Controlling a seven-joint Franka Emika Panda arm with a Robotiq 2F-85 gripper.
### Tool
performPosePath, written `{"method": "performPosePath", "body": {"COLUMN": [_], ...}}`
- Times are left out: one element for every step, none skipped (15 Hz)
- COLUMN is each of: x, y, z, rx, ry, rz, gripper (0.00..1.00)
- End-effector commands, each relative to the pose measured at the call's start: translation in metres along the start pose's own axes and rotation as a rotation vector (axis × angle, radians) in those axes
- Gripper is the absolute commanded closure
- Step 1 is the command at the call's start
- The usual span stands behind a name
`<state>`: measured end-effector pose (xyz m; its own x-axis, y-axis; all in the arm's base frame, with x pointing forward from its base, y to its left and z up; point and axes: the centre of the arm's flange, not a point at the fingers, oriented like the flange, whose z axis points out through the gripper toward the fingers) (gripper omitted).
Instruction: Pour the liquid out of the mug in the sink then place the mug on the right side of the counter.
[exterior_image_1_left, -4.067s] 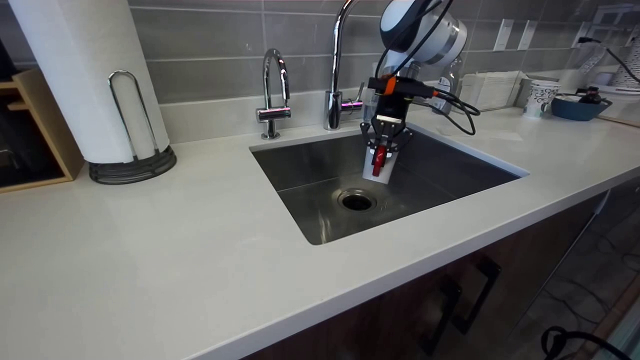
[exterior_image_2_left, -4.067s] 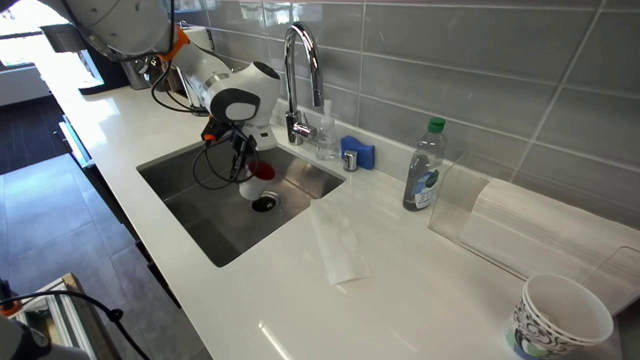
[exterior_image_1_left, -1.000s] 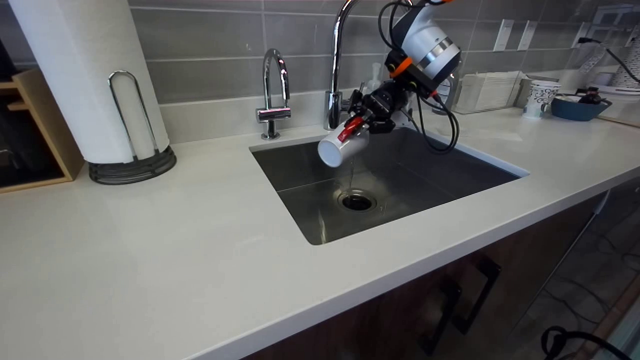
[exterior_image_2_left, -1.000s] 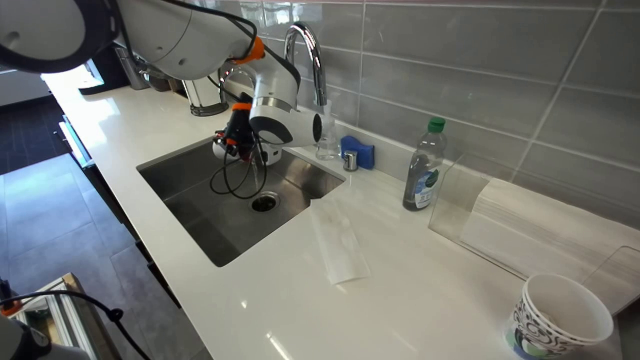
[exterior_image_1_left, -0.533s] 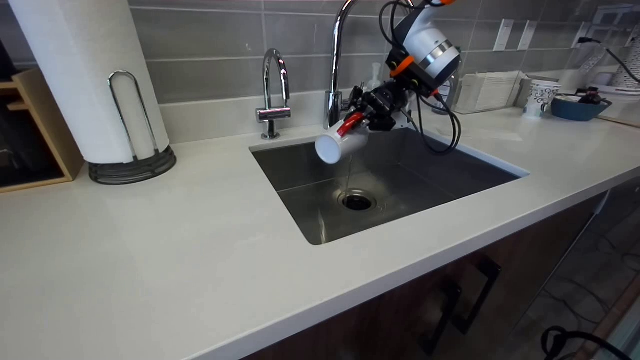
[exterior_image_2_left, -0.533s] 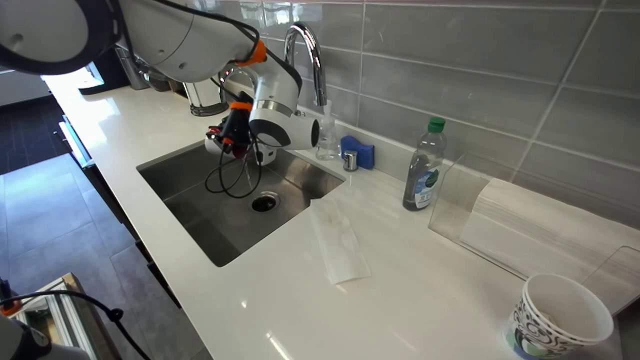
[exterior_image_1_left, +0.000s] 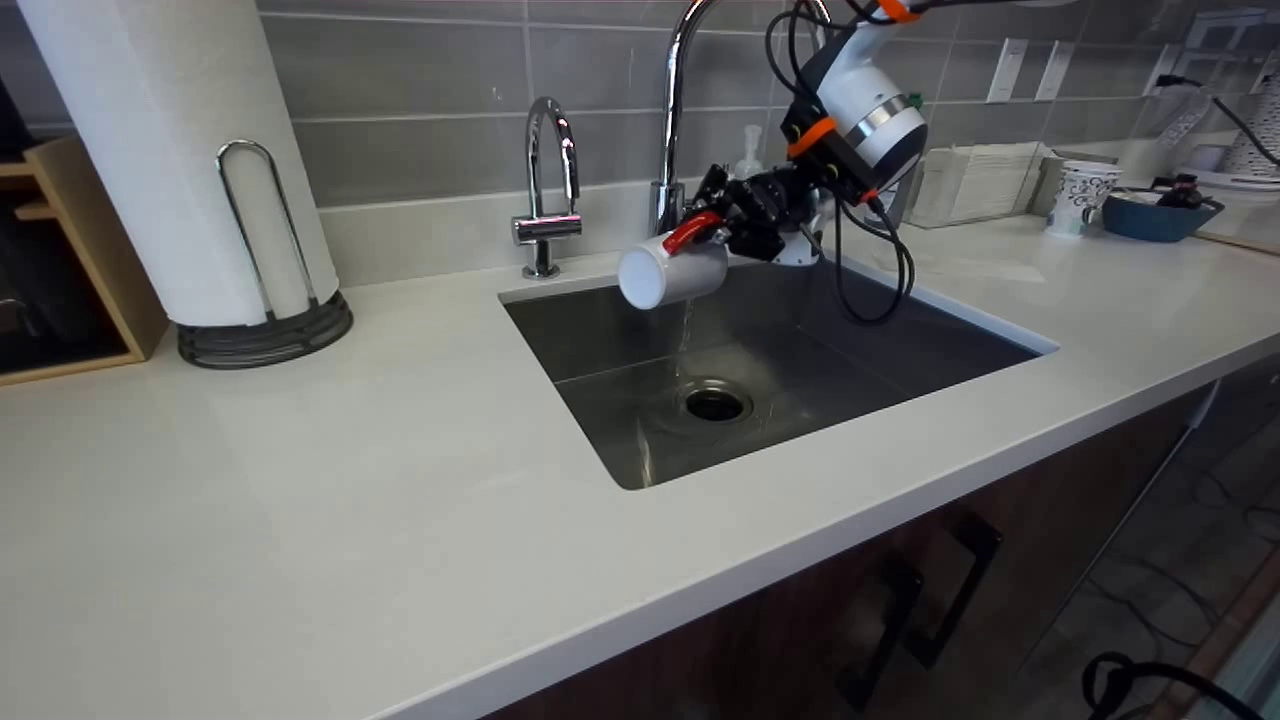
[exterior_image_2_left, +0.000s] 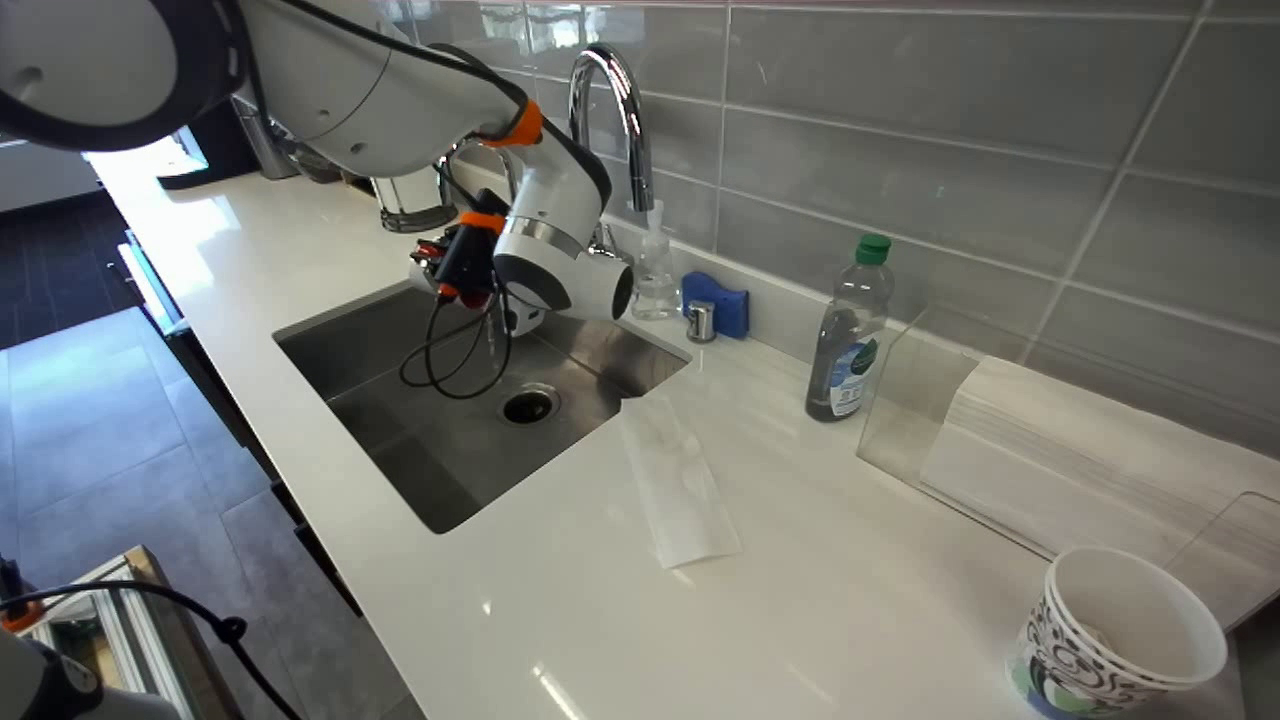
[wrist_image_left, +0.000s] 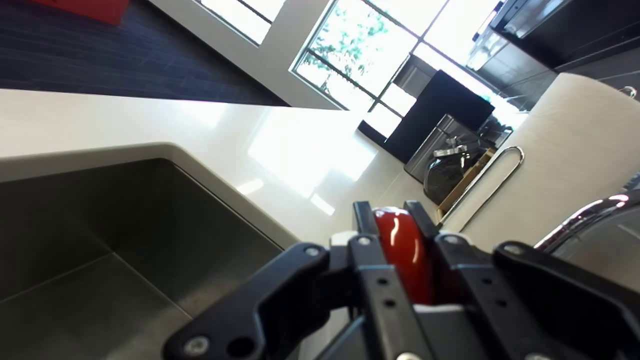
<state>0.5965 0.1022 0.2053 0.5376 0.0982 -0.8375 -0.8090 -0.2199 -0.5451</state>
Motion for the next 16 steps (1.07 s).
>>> {"method": "performPosePath", "body": {"x": [-0.0160, -0.0181, -0.0201, -0.0220, -0.0229, -0.0238, -0.0240, -0.0239, -0.0241, -0.0246, -0.0235, -0.0207, -0.0212, -0.0181, -0.0172, -0.0194], "y": [0.0044, 0.0058, 0.0072, 0.0083, 0.0093, 0.0104, 0.0113, 0.0116, 0.0119, 0.0121, 0.0123, 0.0131, 0.0132, 0.0127, 0.0135, 0.0131], "z": [-0.0012, -0.0015, -0.0015, -0.0022, -0.0030, -0.0031, -0.0028, -0.0033, -0.0038, -0.0036, -0.0012, 0.0014, -0.0008, -0.0008, 0.0003, -0.0025], "rx": [0.068, 0.072, 0.078, 0.086, 0.098, 0.096, 0.104, 0.111, 0.117, 0.129, 0.114, 0.099, 0.111, 0.103, 0.088, 0.079], "ry": [-0.117, -0.146, -0.158, -0.178, -0.189, -0.202, -0.211, -0.230, -0.246, -0.252, -0.238, -0.193, -0.221, -0.176, -0.152, -0.227], "rz": [-0.060, -0.074, -0.084, -0.096, -0.108, -0.114, -0.123, -0.132, -0.143, -0.161, -0.156, -0.154, -0.159, -0.145, -0.146, -0.136], "gripper": [0.95, 0.95, 0.95, 0.95, 0.95, 0.95, 0.95, 0.95, 0.95, 0.95, 0.95, 0.95, 0.95, 0.95, 0.95, 0.95]}}
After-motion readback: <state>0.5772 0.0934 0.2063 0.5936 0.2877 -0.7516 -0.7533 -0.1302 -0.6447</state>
